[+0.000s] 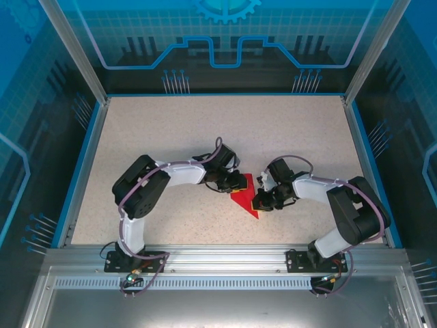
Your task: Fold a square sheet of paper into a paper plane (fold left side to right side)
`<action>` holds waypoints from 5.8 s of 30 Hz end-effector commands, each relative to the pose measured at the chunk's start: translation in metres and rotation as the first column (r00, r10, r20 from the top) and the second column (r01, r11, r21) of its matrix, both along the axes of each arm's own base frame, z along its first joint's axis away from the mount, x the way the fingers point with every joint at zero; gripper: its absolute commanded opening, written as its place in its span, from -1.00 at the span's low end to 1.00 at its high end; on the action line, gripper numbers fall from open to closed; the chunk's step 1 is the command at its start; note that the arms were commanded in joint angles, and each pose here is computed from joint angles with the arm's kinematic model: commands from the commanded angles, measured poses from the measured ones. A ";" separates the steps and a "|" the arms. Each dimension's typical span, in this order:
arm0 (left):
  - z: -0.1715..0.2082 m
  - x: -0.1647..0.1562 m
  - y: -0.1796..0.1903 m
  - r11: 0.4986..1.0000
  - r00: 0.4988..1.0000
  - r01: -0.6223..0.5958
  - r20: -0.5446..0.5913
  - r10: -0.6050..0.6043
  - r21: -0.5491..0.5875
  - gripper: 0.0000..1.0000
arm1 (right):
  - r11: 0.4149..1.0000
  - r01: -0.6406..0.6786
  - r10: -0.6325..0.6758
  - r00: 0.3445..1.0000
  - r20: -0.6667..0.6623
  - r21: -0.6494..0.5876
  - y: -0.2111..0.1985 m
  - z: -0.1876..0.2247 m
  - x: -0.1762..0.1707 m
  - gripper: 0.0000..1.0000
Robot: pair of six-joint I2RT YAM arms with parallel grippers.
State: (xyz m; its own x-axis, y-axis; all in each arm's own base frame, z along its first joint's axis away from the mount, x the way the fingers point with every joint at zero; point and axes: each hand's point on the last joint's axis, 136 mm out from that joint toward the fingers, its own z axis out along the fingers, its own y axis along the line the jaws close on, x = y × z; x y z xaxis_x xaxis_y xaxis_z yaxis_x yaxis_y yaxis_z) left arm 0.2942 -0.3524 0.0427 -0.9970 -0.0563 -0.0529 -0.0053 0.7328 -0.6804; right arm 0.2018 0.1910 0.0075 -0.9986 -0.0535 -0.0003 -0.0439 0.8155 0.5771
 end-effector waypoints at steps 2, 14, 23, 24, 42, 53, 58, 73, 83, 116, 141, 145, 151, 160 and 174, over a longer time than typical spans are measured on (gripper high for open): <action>0.013 -0.009 0.007 0.999 0.998 0.034 0.045 -0.034 -0.006 -0.51 | 0.982 0.021 -0.037 0.996 -0.086 -0.186 -0.035 -0.033 -0.020 -1.00; 0.005 -0.036 -0.031 0.984 0.992 0.125 0.025 -0.123 -0.130 -0.64 | 0.984 0.008 -0.026 0.995 -0.099 -0.181 -0.034 -0.035 -0.020 -1.00; -0.018 -0.039 -0.027 0.991 0.994 0.106 -0.023 -0.108 -0.080 -0.67 | 0.984 0.003 -0.021 0.995 -0.101 -0.179 -0.033 -0.035 -0.021 -1.00; -0.020 -0.039 -0.026 0.991 0.994 0.105 -0.025 -0.107 -0.079 -0.67 | 0.984 0.003 -0.021 0.995 -0.102 -0.178 -0.033 -0.035 -0.021 -1.00; -0.048 -0.008 0.011 0.995 0.999 0.044 -0.026 -0.042 0.086 -0.69 | 0.981 0.002 -0.025 0.993 -0.116 -0.196 -0.035 -0.037 -0.024 -1.00; -0.047 0.037 0.047 0.989 0.998 0.002 0.059 -0.011 0.148 -0.70 | 0.981 -0.002 -0.021 0.993 -0.116 -0.193 -0.035 -0.036 -0.025 -1.00; -0.049 0.055 0.061 0.988 0.998 -0.023 0.070 0.012 0.155 -0.70 | 0.981 -0.004 -0.019 0.993 -0.118 -0.192 -0.035 -0.037 -0.025 -1.00; 0.002 0.035 0.053 0.999 0.987 0.007 0.158 -0.015 0.051 -0.69 | 0.982 -0.011 -0.012 0.993 -0.120 -0.187 -0.032 -0.037 -0.025 -1.00; 0.001 0.008 -0.004 0.992 0.982 0.116 0.157 -0.107 -0.049 -0.68 | 0.982 -0.017 -0.006 0.992 -0.123 -0.187 -0.032 -0.037 -0.024 -1.00; -0.055 0.049 0.029 0.993 0.979 0.074 0.180 -0.090 0.095 -0.70 | 0.981 -0.019 -0.006 0.992 -0.124 -0.194 -0.032 -0.036 -0.024 -1.00; -0.057 0.140 0.070 0.991 0.964 -0.031 0.265 -0.004 0.128 -0.67 | 0.983 -0.027 0.002 0.991 -0.135 -0.182 -0.031 -0.037 -0.026 -1.00; -0.053 0.149 0.076 0.991 0.963 -0.046 0.269 0.011 0.124 -0.63 | 0.983 -0.029 0.004 0.990 -0.139 -0.181 -0.030 -0.037 -0.027 -1.00; -0.031 0.160 0.085 0.991 0.958 -0.047 0.288 0.010 0.122 -0.56 | 0.984 -0.031 0.007 0.991 -0.136 -0.175 -0.029 -0.037 -0.026 -1.00; 0.038 0.137 0.085 0.997 0.940 -0.061 0.333 0.071 -0.040 -0.36 | 0.999 -0.033 0.031 0.999 0.028 0.042 0.004 0.000 -0.001 -0.93; 0.045 0.051 0.044 0.973 0.963 -0.101 0.226 0.148 -0.206 -0.01 | 0.990 0.137 -0.131 0.812 0.568 0.033 -0.048 0.132 0.040 0.66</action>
